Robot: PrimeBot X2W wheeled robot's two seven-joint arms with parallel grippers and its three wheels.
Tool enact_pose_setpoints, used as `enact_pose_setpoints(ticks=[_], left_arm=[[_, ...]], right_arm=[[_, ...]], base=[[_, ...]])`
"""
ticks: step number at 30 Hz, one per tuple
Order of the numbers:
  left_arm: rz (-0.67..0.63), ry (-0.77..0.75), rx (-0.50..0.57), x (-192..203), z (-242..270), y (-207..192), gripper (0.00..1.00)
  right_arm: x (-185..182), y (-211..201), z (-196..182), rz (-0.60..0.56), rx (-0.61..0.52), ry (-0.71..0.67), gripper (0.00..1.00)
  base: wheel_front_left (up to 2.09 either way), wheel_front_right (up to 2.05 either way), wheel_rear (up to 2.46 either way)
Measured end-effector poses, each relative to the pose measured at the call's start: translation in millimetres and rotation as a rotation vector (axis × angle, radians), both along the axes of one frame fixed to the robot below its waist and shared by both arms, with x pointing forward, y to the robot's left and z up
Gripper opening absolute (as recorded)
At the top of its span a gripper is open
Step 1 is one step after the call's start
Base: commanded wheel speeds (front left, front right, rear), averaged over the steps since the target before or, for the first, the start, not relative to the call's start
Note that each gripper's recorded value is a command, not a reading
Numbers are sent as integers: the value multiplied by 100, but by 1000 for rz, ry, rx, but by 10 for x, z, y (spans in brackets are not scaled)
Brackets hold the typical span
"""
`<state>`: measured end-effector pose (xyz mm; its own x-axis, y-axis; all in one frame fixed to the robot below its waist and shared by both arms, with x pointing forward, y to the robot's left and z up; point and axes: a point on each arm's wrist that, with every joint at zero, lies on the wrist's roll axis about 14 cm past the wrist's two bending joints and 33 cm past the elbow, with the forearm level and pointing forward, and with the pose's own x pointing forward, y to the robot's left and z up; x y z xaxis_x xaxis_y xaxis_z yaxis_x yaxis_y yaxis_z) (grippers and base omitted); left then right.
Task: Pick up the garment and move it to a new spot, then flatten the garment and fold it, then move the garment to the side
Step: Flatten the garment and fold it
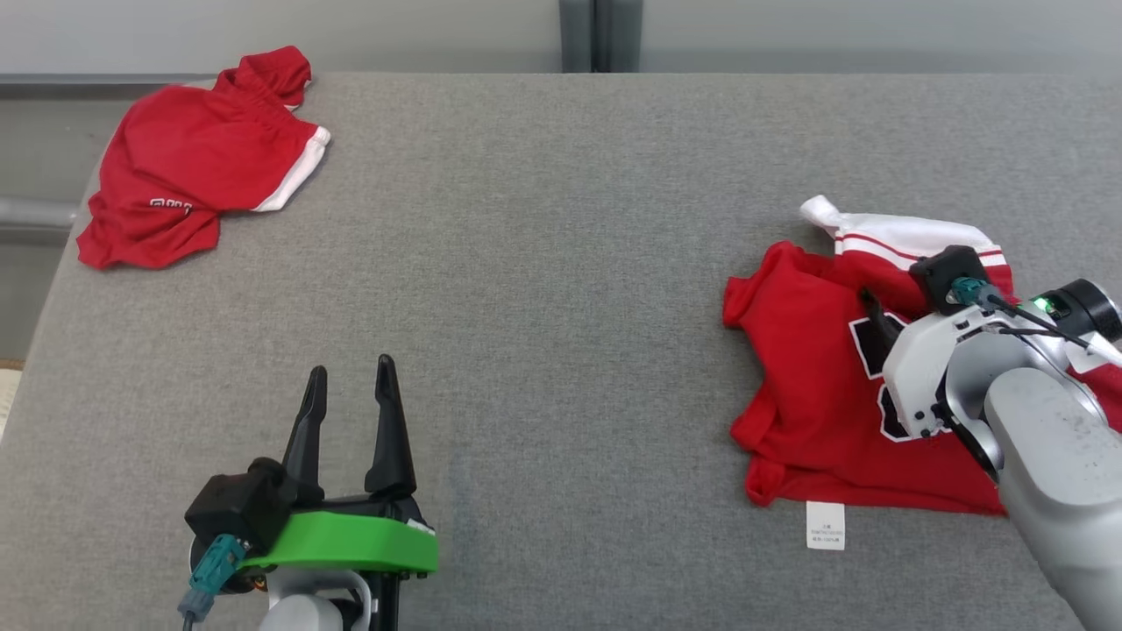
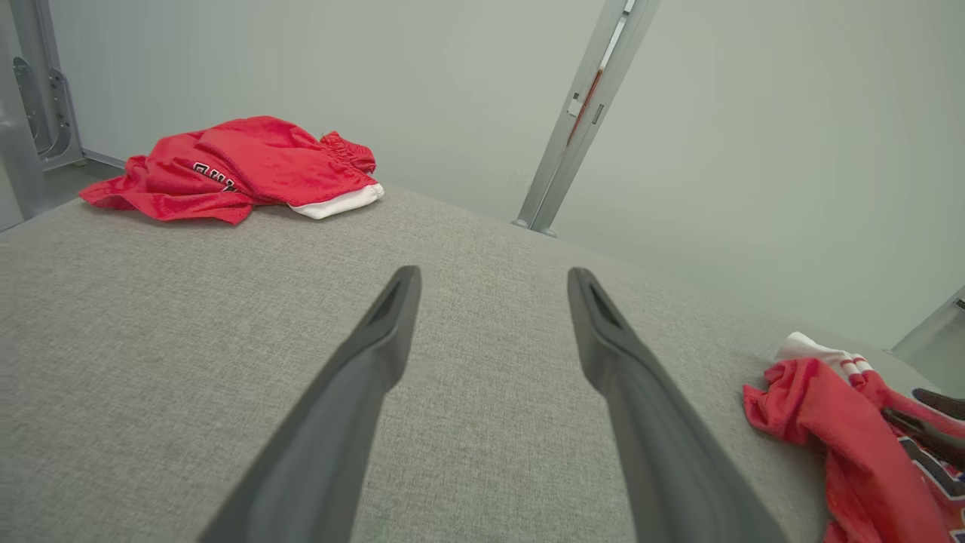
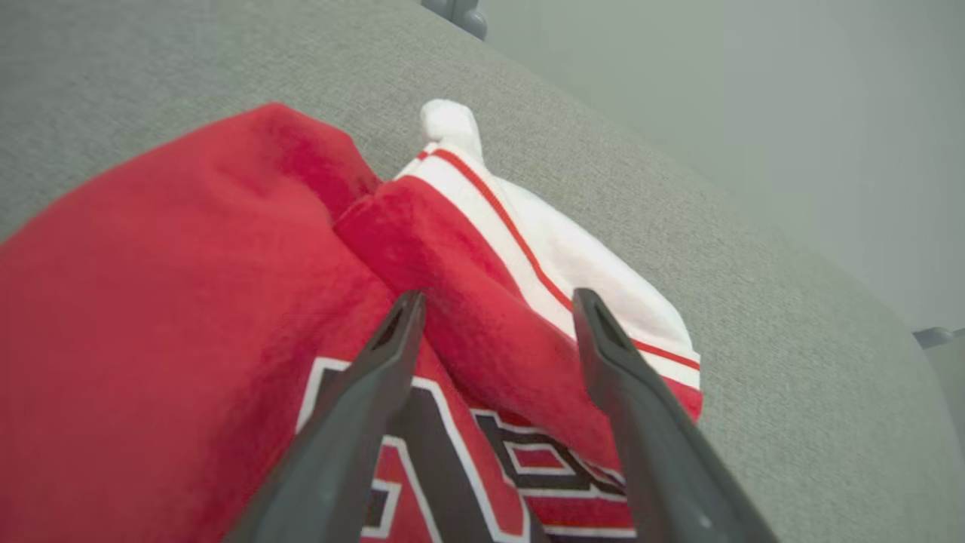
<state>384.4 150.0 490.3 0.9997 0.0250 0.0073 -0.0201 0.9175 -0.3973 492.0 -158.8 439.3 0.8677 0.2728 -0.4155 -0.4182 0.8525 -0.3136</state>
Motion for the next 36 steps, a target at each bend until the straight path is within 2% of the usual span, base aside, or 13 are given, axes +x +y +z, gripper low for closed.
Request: enact_pose_setpoints(ticks=[1, 2, 4, 7, 11, 17, 23, 31, 32, 33, 34, 36], left_arm=[[7, -2, -1, 5, 7, 22, 100], [15, -3, 0, 6, 12, 49, 100], [33, 5, 1, -9, -9, 105, 100], [52, 16, 3, -22, -41, 164, 100], [64, 27, 4, -30, -74, 200, 100], [64, 32, 6, -3, -96, 202, 100], [51, 32, 8, 52, -103, 174, 100], [81, 45, 18, 29, -135, 279, 100], [87, 48, 20, 23, -141, 300, 100], [92, 52, 21, 17, -151, 317, 100], [96, 54, 22, 13, -157, 329, 100], [106, 61, 25, 4, -177, 361, 100]], right_arm=[[23, 38, -57, 10, -7, 21, 54], [46, 81, -108, 21, -14, 41, 41], [90, 144, -177, 31, -15, 72, 0], [193, 240, -179, 54, -14, 75, 0], [408, 260, -10, 53, 16, 13, 0], [794, 213, 426, -22, 129, -119, 0], [1185, -16, 832, -126, 161, -227, 0], [1470, -94, 985, -192, 185, -291, 0], [1495, -83, 978, -202, 202, -295, 35], [1514, -74, 945, -212, 212, -284, 51], [1523, -68, 909, -219, 214, -275, 100], [1544, -22, 850, -223, 221, -268, 100]], base=[[0, 0, 0], [0, 0, 0], [0, 0, 0], [0, 0, 0], [0, 0, 0], [0, 0, 0], [0, 0, 0], [0, 0, 0], [0, 0, 0], [0, 0, 0], [0, 0, 0], [0, 0, 0]])
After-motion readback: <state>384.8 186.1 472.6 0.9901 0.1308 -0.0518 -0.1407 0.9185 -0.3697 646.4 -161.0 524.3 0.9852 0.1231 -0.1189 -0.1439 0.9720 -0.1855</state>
